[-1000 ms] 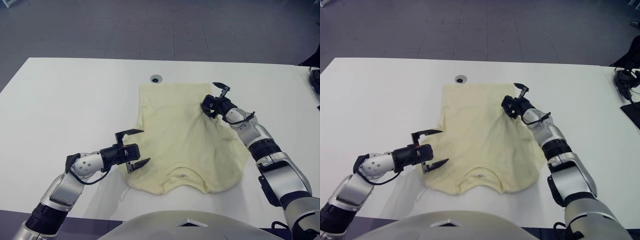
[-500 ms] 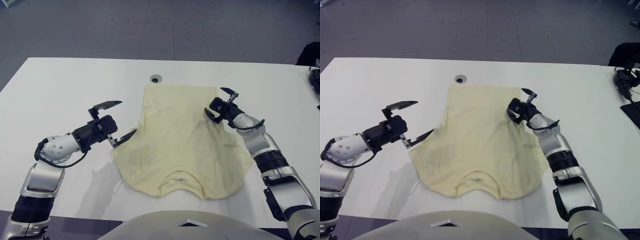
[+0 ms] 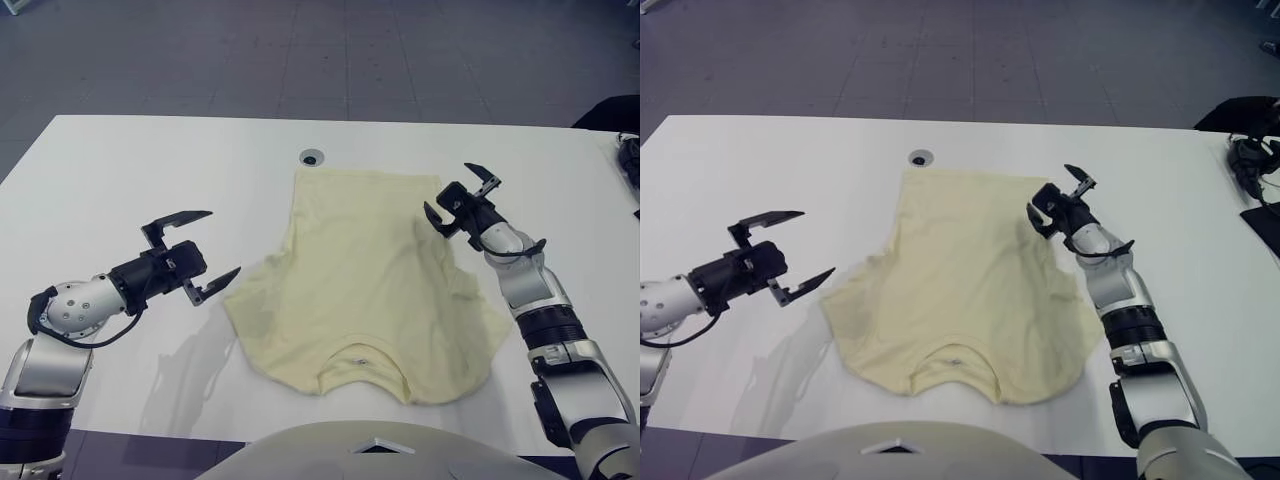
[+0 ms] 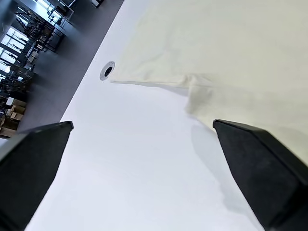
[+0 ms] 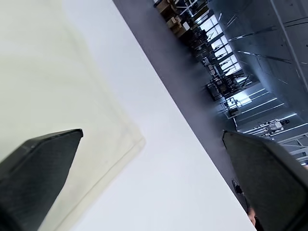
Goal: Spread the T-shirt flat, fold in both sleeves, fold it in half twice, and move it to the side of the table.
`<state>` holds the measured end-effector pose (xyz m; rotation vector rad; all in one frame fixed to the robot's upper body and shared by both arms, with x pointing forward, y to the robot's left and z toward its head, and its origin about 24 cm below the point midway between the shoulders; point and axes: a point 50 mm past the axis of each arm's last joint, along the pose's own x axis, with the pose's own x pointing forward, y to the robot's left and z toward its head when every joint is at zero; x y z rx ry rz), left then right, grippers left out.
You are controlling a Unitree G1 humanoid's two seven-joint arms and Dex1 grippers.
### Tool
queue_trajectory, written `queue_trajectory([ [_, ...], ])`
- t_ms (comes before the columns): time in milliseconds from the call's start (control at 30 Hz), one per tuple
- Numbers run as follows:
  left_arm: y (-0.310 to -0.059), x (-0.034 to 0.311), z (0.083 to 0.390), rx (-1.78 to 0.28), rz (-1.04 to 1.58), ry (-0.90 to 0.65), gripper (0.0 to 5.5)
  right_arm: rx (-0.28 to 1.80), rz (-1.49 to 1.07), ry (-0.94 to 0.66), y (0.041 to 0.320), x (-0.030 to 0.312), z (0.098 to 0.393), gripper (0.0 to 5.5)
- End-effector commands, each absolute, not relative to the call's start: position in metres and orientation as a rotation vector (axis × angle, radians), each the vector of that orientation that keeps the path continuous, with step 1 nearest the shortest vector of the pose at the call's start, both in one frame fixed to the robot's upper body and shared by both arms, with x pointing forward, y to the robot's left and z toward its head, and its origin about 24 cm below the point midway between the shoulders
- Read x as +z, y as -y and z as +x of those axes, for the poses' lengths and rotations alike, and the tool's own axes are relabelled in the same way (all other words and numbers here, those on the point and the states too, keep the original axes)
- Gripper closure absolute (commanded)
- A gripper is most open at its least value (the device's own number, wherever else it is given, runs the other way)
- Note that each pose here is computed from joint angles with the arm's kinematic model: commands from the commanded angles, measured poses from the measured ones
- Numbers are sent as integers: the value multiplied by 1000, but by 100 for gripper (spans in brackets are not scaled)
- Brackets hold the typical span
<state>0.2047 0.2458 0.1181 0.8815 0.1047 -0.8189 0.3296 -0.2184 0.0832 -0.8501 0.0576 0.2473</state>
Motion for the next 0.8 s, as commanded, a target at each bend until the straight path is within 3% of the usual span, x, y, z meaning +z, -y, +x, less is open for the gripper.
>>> queue_trajectory([
  [33, -254, 120, 202, -851, 996, -163, 10, 169, -735, 103, 214, 110, 337, 13],
  [233, -255, 118, 198, -939, 1170, -217, 10, 165, -525, 268, 209, 151, 331, 13],
  [400, -254, 115, 197, -961, 1248, -222, 10, 229, -328, 327, 210, 183, 308, 13],
  [633, -268, 99, 187, -992, 1294, -314, 10, 260, -147, 245, 210, 154, 283, 13],
  [800, -264, 81, 181, -1040, 1324, -356, 10, 294, -70, 286, 208, 157, 285, 13],
])
